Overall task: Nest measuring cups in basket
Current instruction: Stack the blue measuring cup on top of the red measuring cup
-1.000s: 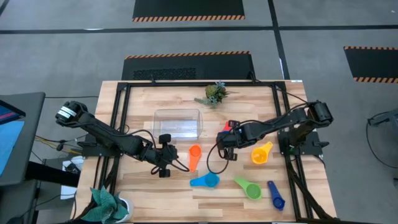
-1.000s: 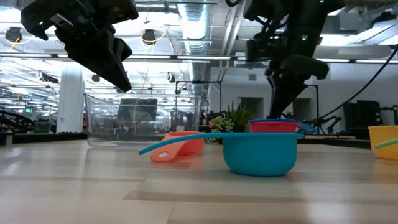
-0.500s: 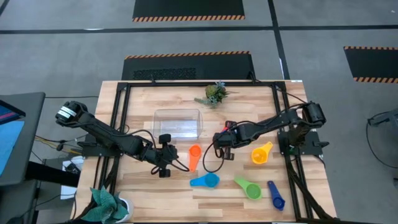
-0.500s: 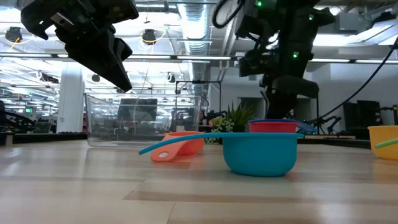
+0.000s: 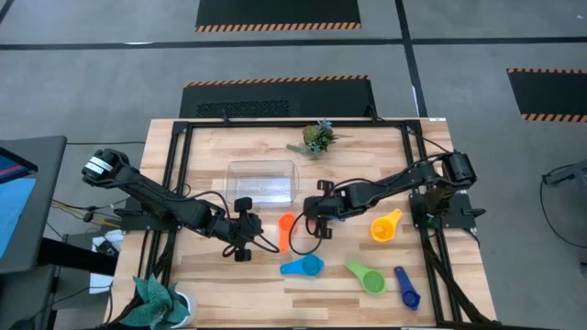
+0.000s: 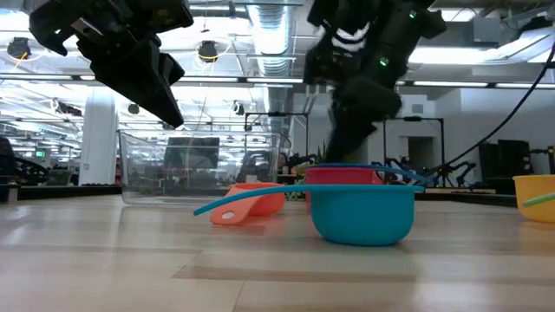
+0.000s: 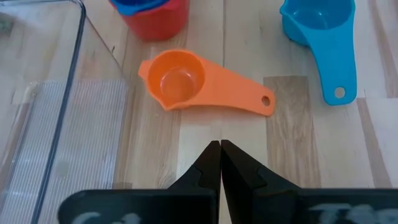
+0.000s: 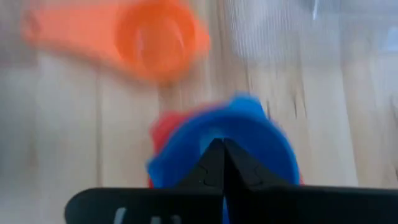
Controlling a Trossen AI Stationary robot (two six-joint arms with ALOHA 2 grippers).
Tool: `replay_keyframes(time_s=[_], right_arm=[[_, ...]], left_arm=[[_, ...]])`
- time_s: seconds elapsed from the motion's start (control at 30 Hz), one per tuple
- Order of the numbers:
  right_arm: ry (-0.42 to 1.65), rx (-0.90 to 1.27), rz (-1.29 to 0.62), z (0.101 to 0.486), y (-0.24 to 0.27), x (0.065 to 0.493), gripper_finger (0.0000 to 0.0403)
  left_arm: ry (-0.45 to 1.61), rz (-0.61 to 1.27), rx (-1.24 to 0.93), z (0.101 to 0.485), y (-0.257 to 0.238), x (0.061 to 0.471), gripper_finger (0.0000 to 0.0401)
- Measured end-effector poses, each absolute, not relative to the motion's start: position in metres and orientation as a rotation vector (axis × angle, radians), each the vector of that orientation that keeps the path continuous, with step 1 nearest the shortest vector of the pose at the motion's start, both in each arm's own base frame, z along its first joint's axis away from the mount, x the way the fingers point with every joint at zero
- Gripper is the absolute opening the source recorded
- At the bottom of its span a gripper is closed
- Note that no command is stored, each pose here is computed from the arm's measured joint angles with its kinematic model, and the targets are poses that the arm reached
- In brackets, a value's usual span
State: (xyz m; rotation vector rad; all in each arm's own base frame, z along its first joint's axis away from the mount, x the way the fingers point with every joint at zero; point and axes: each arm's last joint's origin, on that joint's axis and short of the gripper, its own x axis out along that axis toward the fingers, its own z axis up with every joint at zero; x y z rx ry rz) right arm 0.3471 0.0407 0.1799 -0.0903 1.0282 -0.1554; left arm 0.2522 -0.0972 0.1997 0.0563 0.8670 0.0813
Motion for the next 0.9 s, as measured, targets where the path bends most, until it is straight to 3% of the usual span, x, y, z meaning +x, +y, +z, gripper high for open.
replay_keyframes(time_s=[0.27,0.4,0.53,0.67,0.9], right_arm=[[1.051,-0.086,-0.156,0.188,0.044,0.340,0.0013],[1.143,-0.087,-0.211,0.190,0.050,0.324,0.0014],[1.160,-0.220,-0.335,0.194,0.053,0.314,0.0017],[1.164,-0.307,-0.445,0.194,0.042,0.313,0.0013],[1.284,-0.338,-0.426,0.192,0.006,0.311,0.0015]], left_arm=[[0.869,0.082,0.057,0.200,-0.097,0.252,0.0000],[0.871,0.082,0.058,0.199,-0.097,0.252,0.0000],[0.863,0.077,0.063,0.200,-0.097,0.253,0.0000],[0.859,0.076,0.061,0.200,-0.098,0.253,0.0000],[0.773,0.050,0.056,0.205,-0.100,0.261,0.0000]])
